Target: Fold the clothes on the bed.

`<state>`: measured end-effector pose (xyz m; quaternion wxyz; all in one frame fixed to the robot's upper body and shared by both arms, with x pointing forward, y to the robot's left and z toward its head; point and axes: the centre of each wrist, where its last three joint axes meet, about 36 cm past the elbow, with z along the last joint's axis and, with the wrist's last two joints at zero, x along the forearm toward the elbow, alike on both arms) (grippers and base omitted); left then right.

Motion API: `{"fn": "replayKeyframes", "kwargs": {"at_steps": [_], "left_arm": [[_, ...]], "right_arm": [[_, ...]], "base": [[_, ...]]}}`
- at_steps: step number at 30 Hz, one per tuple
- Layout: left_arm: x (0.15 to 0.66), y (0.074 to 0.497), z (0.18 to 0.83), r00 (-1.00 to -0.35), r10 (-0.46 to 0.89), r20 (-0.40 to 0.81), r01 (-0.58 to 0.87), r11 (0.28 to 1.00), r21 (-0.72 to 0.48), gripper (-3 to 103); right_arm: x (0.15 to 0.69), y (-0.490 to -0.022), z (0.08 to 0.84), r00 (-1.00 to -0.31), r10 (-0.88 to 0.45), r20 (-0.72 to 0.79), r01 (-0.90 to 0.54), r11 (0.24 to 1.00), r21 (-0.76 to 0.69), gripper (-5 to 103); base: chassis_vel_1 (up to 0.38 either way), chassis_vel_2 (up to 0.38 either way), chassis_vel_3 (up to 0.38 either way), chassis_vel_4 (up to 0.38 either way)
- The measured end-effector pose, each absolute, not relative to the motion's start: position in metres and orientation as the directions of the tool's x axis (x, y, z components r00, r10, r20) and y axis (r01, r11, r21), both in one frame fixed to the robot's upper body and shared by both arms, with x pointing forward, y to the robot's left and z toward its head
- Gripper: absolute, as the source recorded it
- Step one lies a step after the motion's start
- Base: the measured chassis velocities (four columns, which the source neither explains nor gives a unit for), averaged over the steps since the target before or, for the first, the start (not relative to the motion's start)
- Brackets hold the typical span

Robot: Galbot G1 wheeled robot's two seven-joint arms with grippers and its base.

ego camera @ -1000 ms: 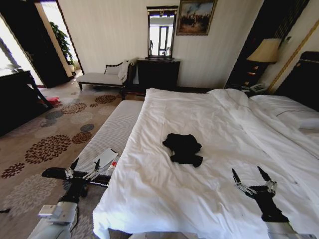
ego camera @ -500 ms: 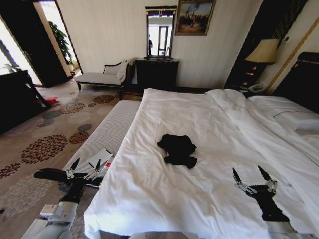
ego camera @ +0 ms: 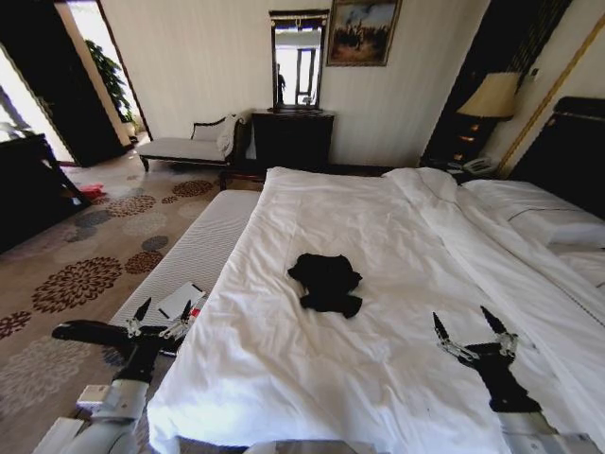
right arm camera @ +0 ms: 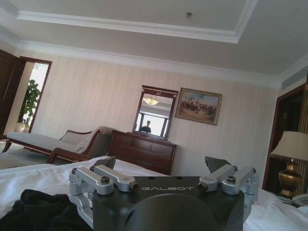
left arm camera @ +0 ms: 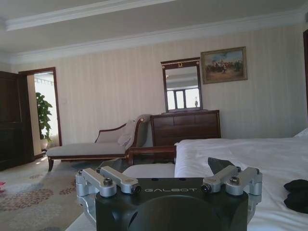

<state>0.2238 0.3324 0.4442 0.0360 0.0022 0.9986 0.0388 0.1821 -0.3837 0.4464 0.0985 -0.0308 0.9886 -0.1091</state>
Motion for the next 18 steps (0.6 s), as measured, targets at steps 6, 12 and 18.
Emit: {"fn": "replayKeyframes", "kwargs": {"at_steps": [6, 12, 18], "left_arm": [[0.229, 0.326, 0.453, -0.998, 0.022, -0.064, 0.015, 0.994, 0.106, 100], [0.241, 0.318, 0.465, -0.998, 0.041, -0.039, 0.037, 0.995, 0.091, 100], [0.269, 0.312, 0.471, -0.997, 0.076, -0.008, 0.076, 0.995, 0.058, 100]], "right_arm": [[0.197, -0.371, 0.467, -0.988, -0.070, -0.141, -0.060, 0.996, -0.072, 100], [0.228, -0.374, 0.500, -0.980, -0.173, -0.099, -0.166, 0.983, -0.083, 100], [0.257, -0.366, 0.511, -0.965, -0.263, 0.007, -0.263, 0.965, 0.008, 100]], "base": [[0.000, 0.000, 0.000, 0.000], [0.000, 0.000, 0.000, 0.000], [0.000, 0.000, 0.000, 0.000]]}}
